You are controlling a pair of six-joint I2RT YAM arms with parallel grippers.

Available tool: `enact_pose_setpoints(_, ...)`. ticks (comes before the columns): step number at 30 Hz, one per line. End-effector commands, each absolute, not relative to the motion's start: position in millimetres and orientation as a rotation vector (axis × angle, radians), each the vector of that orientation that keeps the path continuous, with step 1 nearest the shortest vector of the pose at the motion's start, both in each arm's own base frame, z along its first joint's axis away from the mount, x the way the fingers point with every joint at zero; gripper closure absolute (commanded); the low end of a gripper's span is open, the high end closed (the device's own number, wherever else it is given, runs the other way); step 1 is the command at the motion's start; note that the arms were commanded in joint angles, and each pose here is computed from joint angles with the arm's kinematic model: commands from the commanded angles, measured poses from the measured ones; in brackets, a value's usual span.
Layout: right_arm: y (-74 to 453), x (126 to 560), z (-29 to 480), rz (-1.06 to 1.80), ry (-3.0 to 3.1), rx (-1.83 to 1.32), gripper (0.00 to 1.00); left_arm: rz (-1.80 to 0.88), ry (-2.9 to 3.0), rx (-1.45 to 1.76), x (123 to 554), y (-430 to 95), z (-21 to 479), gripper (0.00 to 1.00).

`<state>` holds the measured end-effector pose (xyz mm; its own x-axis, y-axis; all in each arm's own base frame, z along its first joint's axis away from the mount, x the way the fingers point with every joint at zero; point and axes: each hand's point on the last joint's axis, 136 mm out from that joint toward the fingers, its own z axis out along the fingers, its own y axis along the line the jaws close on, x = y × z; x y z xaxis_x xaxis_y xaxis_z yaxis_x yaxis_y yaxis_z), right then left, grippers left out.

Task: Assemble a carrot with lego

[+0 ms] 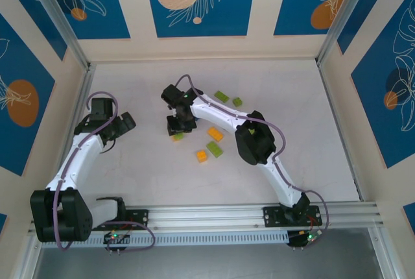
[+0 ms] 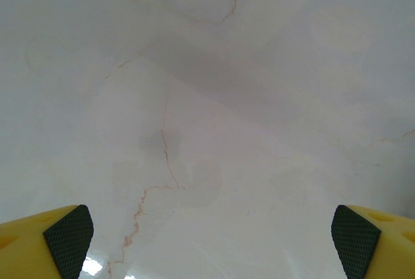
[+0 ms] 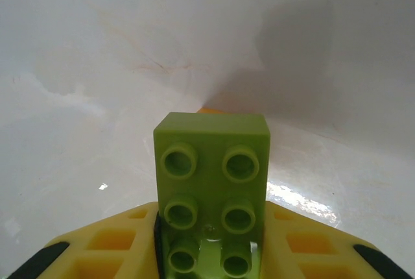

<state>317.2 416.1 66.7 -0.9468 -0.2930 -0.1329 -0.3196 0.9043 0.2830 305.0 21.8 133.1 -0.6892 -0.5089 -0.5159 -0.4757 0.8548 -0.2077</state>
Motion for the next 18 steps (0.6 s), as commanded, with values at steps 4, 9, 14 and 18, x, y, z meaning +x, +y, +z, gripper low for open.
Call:
enact_pose_setpoints(4,422.2,307.2,58.0,0.46,3.02,-0.471,0.65,-0.094,2.441,-0.744,305.2,25.1,133.5,0.03)
enact_pose_setpoints(9,425.4,304.7,55.1,0.447,3.029,-0.465,0.65,-0.096,2.44,-0.743,304.8,24.7,134.1,0.03)
enact_pose_setpoints(14,424.1,300.4,48.9,0.395,3.043,-0.474,0.65,-0.097,2.441,-0.746,304.5,25.0,133.9,0.03)
enact_pose_setpoints(18,421.1,303.3,52.1,0.352,3.011,-0.47,0.65,-0.1,2.44,-0.746,304.4,24.8,133.9,0.03)
